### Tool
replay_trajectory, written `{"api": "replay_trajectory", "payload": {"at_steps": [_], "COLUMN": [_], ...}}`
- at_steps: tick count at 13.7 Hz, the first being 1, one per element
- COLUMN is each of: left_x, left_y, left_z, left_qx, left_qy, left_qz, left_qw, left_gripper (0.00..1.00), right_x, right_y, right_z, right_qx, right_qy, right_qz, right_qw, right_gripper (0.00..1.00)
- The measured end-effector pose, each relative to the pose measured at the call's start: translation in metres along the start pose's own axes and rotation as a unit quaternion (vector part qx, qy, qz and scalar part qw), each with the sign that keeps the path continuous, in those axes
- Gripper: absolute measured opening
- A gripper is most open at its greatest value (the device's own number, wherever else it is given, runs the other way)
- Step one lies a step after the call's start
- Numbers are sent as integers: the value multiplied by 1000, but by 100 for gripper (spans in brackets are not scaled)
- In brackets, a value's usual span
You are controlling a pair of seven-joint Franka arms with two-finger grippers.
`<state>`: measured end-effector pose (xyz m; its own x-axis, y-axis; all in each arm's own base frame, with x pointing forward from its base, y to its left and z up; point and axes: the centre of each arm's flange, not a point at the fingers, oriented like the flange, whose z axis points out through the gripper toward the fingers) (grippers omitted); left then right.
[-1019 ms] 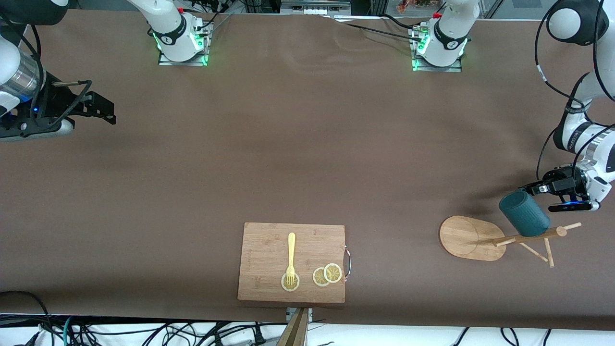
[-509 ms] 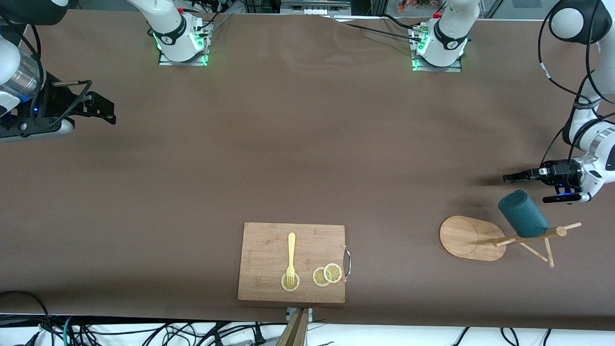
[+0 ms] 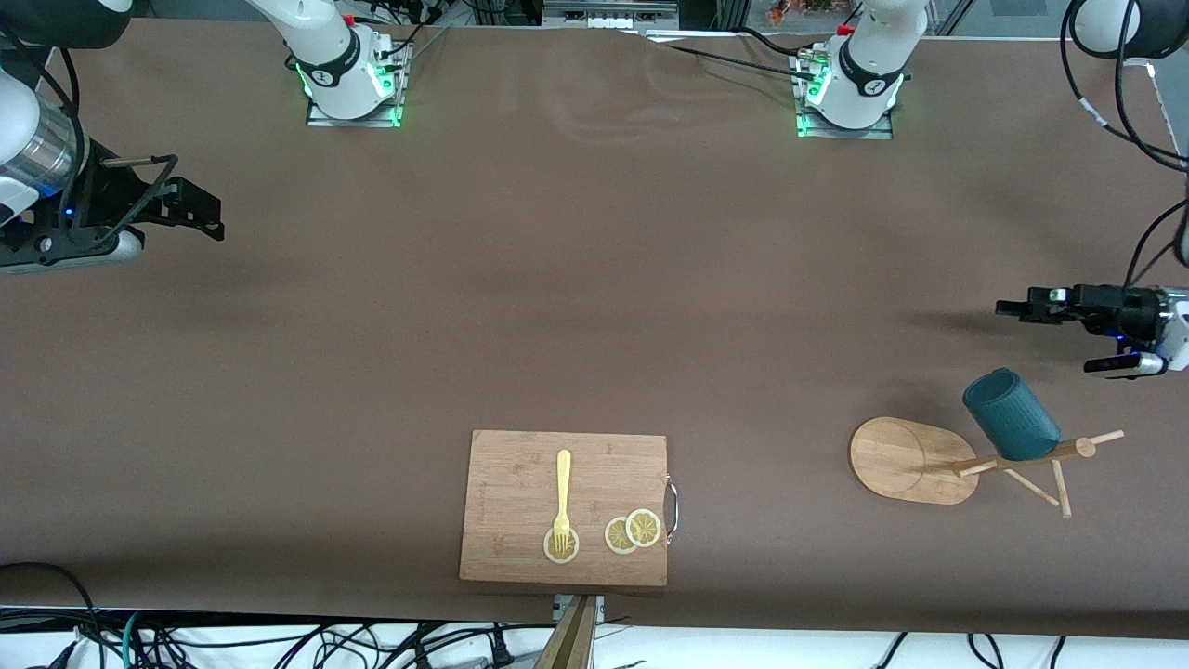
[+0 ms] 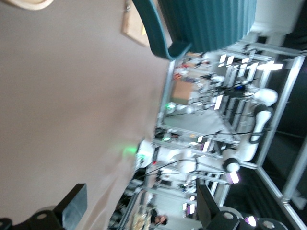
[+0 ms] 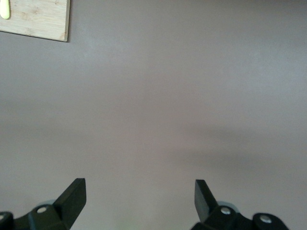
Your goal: Pass cup and hang on rack
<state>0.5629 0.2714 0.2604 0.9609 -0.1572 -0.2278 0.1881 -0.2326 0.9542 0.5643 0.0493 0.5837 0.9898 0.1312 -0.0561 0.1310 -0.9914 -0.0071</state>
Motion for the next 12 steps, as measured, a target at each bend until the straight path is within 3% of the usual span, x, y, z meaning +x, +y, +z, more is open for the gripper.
{"api": "replay_trajectory", "payload": {"at_steps": [3, 6, 9, 12], "left_x": [-8, -1, 24, 50], "left_y": [44, 96, 154, 207], "left_z": [-3, 14, 47, 95], "left_qx": [83, 163, 272, 382], "left_qy": [-33, -60, -75, -75], "left_qz": [-13, -34, -45, -47], "left_qw": [996, 984, 958, 920], "left_gripper": [100, 100, 100, 100], "right_x": [0, 0, 0, 0], "right_y": [0, 0, 0, 0], "right_z": [0, 0, 0, 0], "right_qx": [0, 0, 0, 0], "right_qy": [0, 0, 0, 0], "right_qz": [0, 0, 0, 0], "right_qw": [1000, 1000, 1000, 1000], "right_gripper": [100, 100, 100, 100]}}
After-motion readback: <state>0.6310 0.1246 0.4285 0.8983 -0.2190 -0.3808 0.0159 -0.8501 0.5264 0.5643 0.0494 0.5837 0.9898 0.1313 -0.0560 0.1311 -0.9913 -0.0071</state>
